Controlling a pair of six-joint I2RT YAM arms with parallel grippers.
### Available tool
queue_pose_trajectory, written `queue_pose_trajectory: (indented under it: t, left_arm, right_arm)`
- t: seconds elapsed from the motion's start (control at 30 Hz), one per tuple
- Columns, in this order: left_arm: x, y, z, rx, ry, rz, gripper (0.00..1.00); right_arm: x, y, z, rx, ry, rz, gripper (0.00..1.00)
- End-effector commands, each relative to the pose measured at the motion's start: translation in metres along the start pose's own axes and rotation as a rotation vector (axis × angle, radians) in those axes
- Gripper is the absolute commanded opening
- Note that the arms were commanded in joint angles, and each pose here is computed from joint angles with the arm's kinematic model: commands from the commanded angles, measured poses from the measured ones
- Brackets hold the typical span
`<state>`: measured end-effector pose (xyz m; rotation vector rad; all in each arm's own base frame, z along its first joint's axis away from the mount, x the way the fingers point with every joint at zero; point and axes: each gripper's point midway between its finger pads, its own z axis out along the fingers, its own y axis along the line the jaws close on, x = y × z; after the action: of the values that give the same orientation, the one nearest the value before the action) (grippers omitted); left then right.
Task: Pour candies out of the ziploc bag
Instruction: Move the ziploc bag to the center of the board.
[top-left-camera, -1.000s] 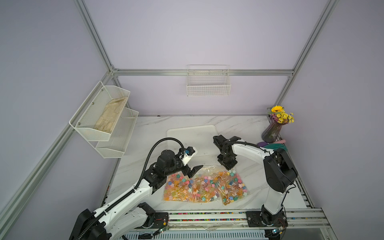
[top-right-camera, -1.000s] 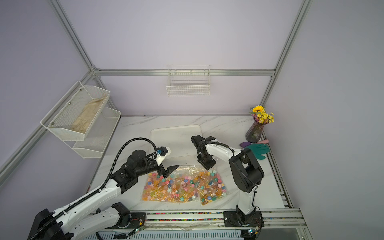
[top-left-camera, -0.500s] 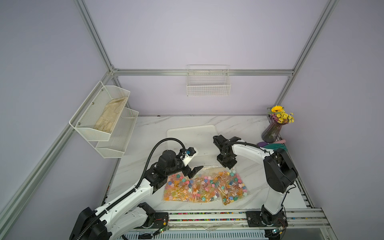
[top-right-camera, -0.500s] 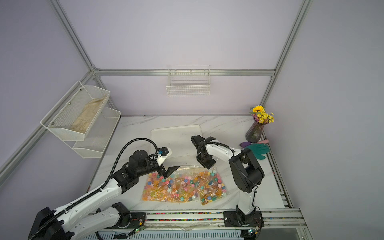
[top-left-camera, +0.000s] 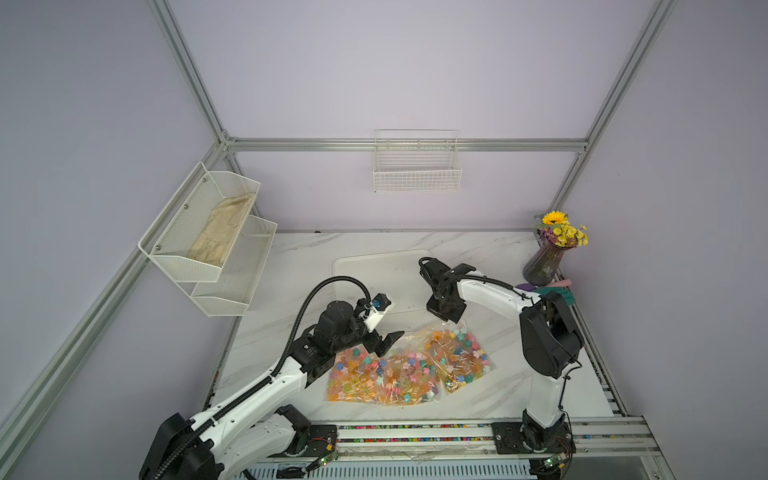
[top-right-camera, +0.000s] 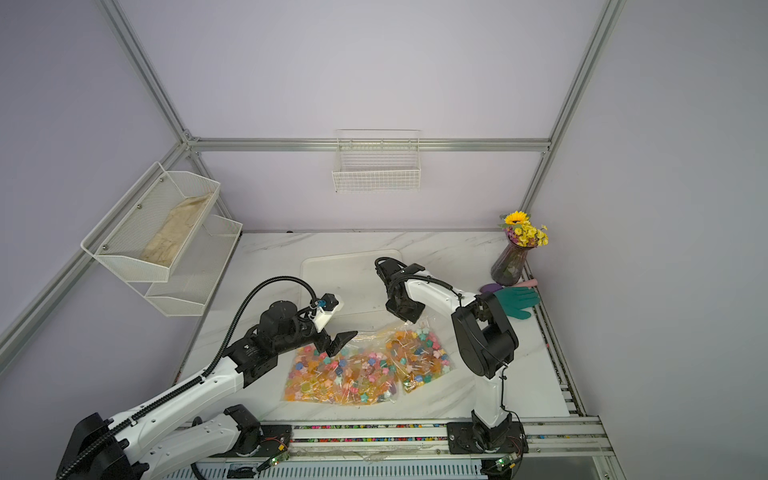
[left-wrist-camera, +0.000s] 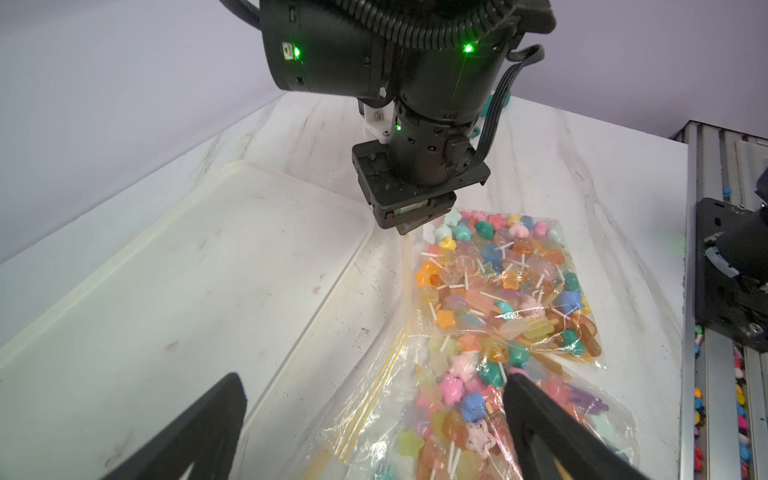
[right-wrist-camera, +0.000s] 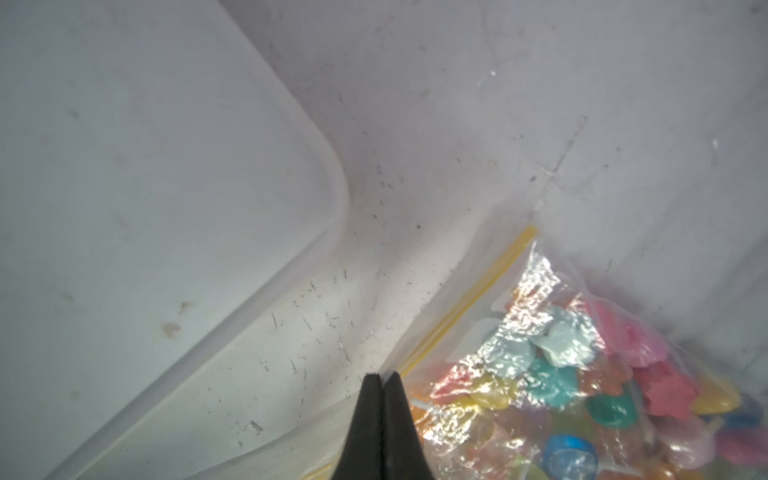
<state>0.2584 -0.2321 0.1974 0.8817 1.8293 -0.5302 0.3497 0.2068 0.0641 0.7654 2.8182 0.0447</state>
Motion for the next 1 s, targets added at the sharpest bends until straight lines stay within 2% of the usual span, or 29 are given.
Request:
queue_pose_trajectory:
  t: [0.0,0.27,0.47,0.73,0.83,0.97]
  left_arm:
    - [-0.035,0.021,-0.016,-0.122,-0.083,-0.064,0.96]
    - [-0.026,0.049,-0.027,-0.298,-0.062,-0.151,0.96]
    - [-0.020,0.062,-0.031,-0.365,-0.049,-0.213,0.96]
    - [-0.023,0.067,-0.028,-0.367,-0.010,-0.217,1.00]
    - [-0.026,0.070,-0.029,-0.369,-0.010,-0.246,1.00]
    - [-0.024,0.077,-0.029,-0.366,-0.022,-0.341,1.00]
  right_arm:
    - [0.000,0.025,-0.001,-0.027,-0.043,-0.179,0.00]
    - [0.040,0.073,0.002,-0.062,-0.071,-0.469,0.00]
    - [0.070,0.086,-0.009,-0.128,-0.069,-0.586,0.00]
    - [0.074,0.079,-0.019,-0.173,-0.060,-0.535,0.01]
    - [0.072,0.082,-0.023,-0.188,-0.066,-0.510,0.12]
    - [0.069,0.084,-0.031,-0.206,-0.081,-0.468,0.22]
